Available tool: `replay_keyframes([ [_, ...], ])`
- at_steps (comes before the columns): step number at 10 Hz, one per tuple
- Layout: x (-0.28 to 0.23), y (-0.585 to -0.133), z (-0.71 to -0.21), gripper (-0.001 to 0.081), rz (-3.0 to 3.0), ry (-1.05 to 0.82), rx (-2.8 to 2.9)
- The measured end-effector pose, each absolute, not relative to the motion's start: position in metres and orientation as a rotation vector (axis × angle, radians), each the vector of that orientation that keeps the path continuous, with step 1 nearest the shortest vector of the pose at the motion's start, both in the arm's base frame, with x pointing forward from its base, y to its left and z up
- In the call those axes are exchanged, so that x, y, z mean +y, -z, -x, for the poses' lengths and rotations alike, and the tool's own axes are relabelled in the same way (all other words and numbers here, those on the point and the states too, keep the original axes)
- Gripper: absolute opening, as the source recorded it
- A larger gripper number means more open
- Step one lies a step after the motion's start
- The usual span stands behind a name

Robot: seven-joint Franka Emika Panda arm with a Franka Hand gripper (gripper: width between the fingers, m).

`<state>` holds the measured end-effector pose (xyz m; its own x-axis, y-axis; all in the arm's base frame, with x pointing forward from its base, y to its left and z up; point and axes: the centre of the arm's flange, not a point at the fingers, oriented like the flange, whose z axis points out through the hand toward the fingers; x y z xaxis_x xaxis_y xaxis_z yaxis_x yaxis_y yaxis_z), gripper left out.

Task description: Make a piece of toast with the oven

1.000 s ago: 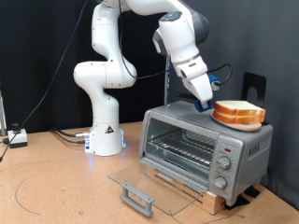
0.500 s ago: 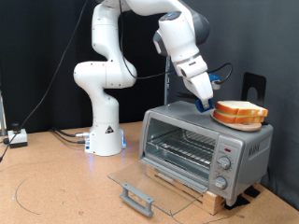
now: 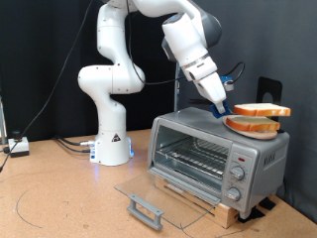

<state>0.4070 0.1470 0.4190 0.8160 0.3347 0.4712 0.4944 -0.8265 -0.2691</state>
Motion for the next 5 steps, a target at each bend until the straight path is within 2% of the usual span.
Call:
replay_keyframes([
  [5,0.109,-0.429,-0.398,0.0396,2.541,0.520,-0.622],
])
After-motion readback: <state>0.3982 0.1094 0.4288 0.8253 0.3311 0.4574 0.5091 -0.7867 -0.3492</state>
